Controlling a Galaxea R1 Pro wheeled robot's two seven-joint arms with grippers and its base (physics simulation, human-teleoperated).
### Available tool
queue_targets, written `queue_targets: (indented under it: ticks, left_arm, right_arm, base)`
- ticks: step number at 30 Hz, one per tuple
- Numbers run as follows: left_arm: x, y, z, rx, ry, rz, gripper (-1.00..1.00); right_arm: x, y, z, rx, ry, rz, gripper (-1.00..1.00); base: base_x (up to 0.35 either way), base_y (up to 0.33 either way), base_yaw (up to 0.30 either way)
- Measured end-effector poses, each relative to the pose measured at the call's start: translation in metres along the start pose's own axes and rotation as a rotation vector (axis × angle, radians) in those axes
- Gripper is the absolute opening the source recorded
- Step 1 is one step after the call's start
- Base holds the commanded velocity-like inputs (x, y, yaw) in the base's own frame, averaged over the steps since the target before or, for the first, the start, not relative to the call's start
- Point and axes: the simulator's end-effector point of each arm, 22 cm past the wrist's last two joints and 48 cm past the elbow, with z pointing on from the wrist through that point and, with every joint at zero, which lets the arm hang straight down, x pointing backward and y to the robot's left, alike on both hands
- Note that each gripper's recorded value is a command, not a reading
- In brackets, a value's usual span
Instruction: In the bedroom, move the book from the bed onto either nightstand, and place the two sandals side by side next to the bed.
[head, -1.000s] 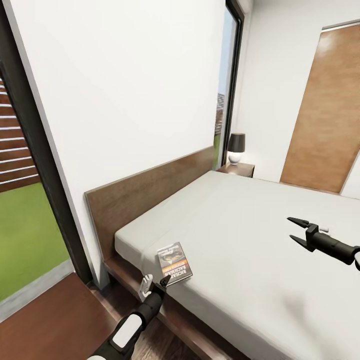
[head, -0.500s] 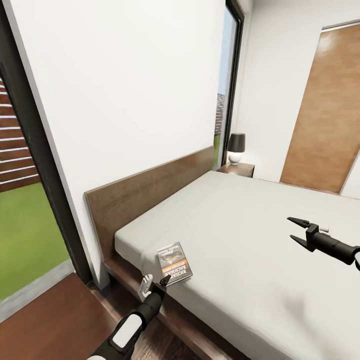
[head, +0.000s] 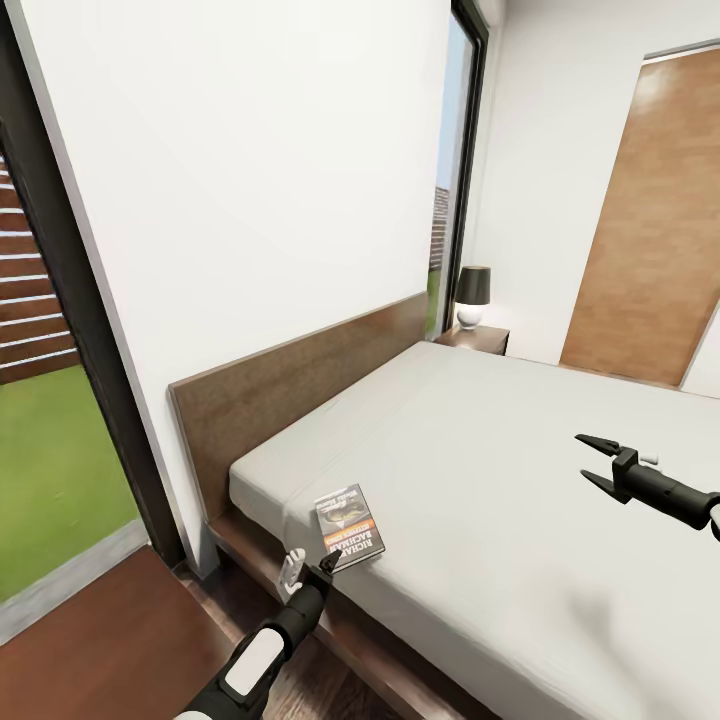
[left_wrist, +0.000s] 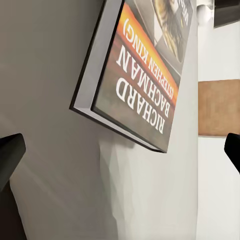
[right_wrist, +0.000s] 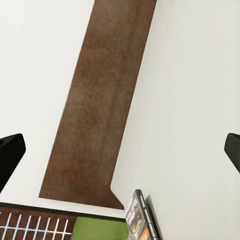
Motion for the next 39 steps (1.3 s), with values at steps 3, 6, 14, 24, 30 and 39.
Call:
queue_targets:
  ticks: [3, 6, 14, 24, 30, 39]
  left_arm:
    - [-0.0001, 0.0, 0.0, 0.0, 0.0, 0.0, 1.0]
    - [-0.0001, 0.0, 0.0, 0.0, 0.0, 0.0, 1.0]
    - [-0.0019, 0.0, 0.0, 0.0, -0.009, 0.003, 1.0]
    - [-0.003, 0.0, 0.0, 0.0, -0.014, 0.006, 1.0]
    - [-0.0032, 0.0, 0.0, 0.0, -0.014, 0.006, 1.0]
    - [-0.0032, 0.0, 0.0, 0.0, -0.015, 0.005, 1.0]
  right_arm:
    - [-0.0001, 0.0, 0.0, 0.0, 0.0, 0.0, 1.0]
    - [-0.0001, -0.0001, -0.0001, 0.0, 0.0, 0.0, 1.0]
    - [-0.0001, 0.0, -0.0001, 0.0, 0.0, 0.0, 1.0]
    - [-0.0001, -0.0001, -0.0001, 0.0, 0.0, 0.0, 1.0]
    - [-0.0001, 0.0, -0.0001, 0.0, 0.0, 0.0, 1.0]
    - [-0.0002, 0.0001, -0.0001, -0.001, -0.001, 0.0, 1.0]
  base:
    - [0.0, 0.0, 0.0]
    - [0.016, 0.0, 0.0]
    - [0.043, 0.0, 0.0]
    - [0.008, 0.0, 0.0]
    - [0.0, 0.0, 0.0]
    - [0.0, 0.0, 0.0]
